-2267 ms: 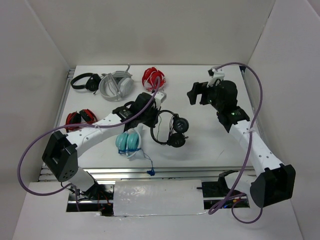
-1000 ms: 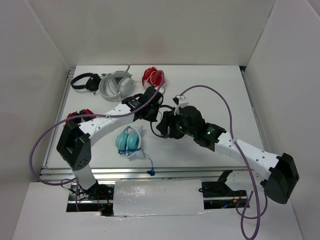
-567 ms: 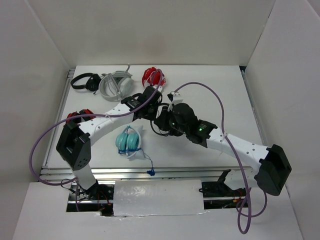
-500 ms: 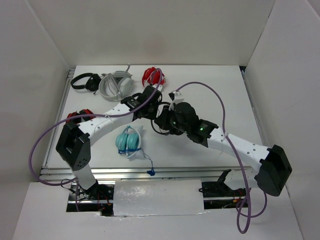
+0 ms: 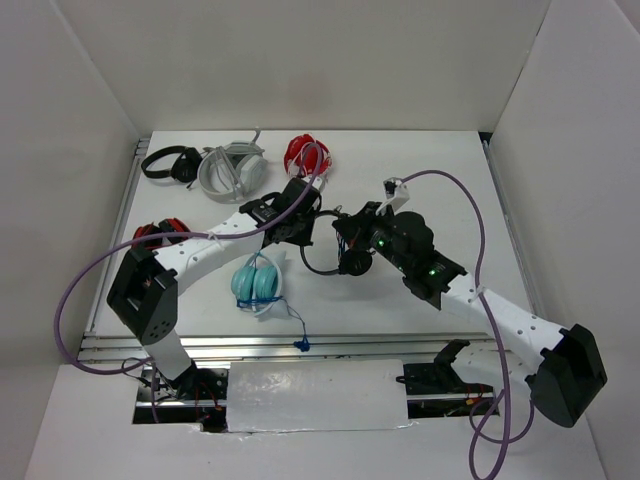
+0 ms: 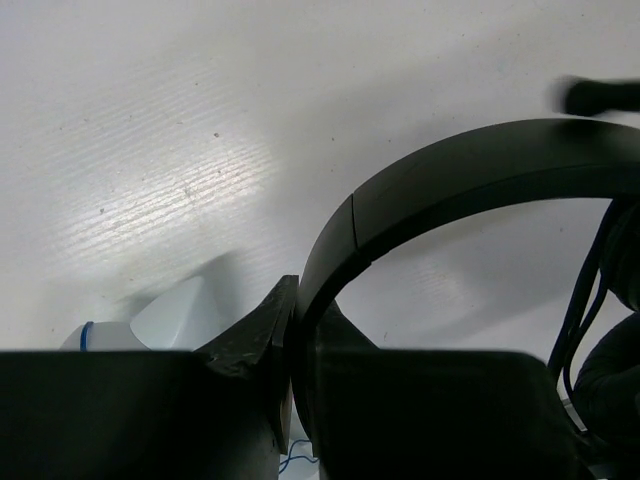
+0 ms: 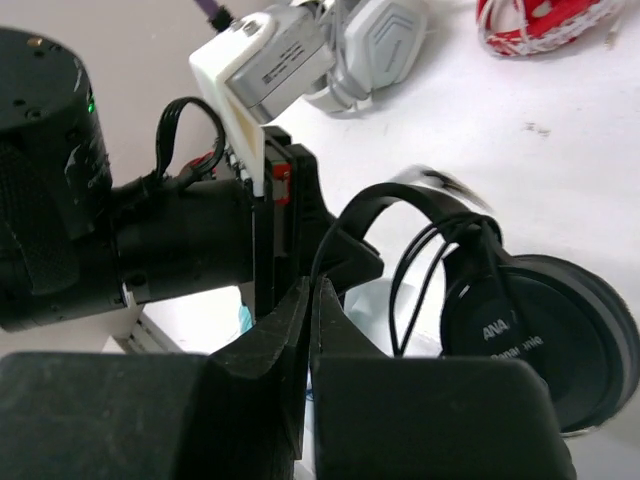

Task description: Wrap the headphones

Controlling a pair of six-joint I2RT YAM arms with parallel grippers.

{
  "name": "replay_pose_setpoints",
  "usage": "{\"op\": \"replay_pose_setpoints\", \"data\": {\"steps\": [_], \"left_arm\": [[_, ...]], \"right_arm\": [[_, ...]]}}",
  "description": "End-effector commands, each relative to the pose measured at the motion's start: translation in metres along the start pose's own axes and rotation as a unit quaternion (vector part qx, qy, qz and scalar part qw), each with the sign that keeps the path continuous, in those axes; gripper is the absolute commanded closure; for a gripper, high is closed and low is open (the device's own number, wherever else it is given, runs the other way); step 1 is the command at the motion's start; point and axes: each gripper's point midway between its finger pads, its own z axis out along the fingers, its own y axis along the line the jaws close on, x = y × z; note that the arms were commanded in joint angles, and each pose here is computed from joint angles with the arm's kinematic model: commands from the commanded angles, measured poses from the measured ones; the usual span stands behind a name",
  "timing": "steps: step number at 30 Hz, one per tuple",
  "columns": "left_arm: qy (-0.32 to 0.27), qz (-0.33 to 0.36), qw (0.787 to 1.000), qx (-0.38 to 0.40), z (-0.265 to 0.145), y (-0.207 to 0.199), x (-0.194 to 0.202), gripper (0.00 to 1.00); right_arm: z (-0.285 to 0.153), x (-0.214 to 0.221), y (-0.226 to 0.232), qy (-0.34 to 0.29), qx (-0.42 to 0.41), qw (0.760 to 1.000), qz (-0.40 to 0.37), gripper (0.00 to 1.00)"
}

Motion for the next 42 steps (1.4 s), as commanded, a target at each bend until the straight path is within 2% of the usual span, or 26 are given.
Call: {"op": "replay_pose_setpoints", "data": {"steps": [1,4,7,11,12,16,24,27,28,29,32,35,36,37,42], "left_arm": [[-0.020,0.010,0.999,0.026,-0.016,-0.009,-0.012,1.00],[-0.022,0.015,0.999,0.040,-0.019,-0.013,-0.011,1.00],[-0.025,0.027,0.999,0.034,-0.023,-0.014,-0.008,1.00],[-0.035,0.041,0.998,0.036,-0.032,-0.017,-0.006,1.00],[-0.038,0.043,0.998,0.037,-0.034,-0.019,-0.006,1.00],[-0.047,0.044,0.997,0.035,-0.041,-0.019,-0.009,1.00],[-0.042,0.046,0.998,0.028,-0.039,-0.018,-0.011,1.00],[-0.030,0.047,0.998,0.007,-0.036,-0.011,-0.008,1.00],[-0.030,0.049,0.998,0.006,-0.036,-0.011,-0.009,1.00],[-0.024,0.052,0.998,0.005,-0.036,-0.011,-0.006,1.00],[-0.014,0.055,0.998,0.000,-0.030,-0.011,-0.003,1.00],[-0.006,0.052,0.999,-0.012,-0.027,-0.010,-0.003,1.00],[-0.006,0.053,0.998,-0.014,-0.027,-0.011,-0.003,1.00],[-0.002,0.054,0.998,-0.017,-0.025,-0.010,-0.002,1.00],[-0.003,0.053,0.998,-0.025,-0.026,-0.010,-0.007,1.00]], "right_arm": [[-0.003,-0.025,0.027,-0.047,-0.070,0.996,0.000,0.98],[-0.004,-0.028,0.033,-0.053,-0.104,0.993,0.008,0.98],[-0.003,-0.040,0.038,-0.074,-0.124,0.989,0.017,0.90],[0.008,-0.061,0.020,-0.100,-0.059,0.993,0.024,0.90],[0.010,-0.062,0.011,-0.101,-0.037,0.994,0.030,0.85],[0.014,-0.067,-0.007,-0.106,0.005,0.994,0.040,0.75],[0.005,-0.064,-0.021,-0.103,0.035,0.994,0.031,0.70],[0.005,-0.069,-0.020,-0.087,0.036,0.995,-0.026,0.59],[0.006,-0.059,-0.025,-0.061,0.048,0.996,-0.053,0.56],[0.006,-0.058,-0.028,-0.050,0.054,0.992,-0.105,0.52],[0.005,-0.064,-0.030,-0.019,0.089,0.982,-0.163,0.46],[0.007,-0.053,-0.035,0.004,0.114,0.975,-0.190,0.31],[0.009,-0.051,-0.036,0.001,0.120,0.974,-0.190,0.05],[0.010,-0.047,-0.036,0.004,0.120,0.973,-0.199,0.00],[0.019,-0.034,-0.047,0.020,0.159,0.966,-0.205,0.00]]}}
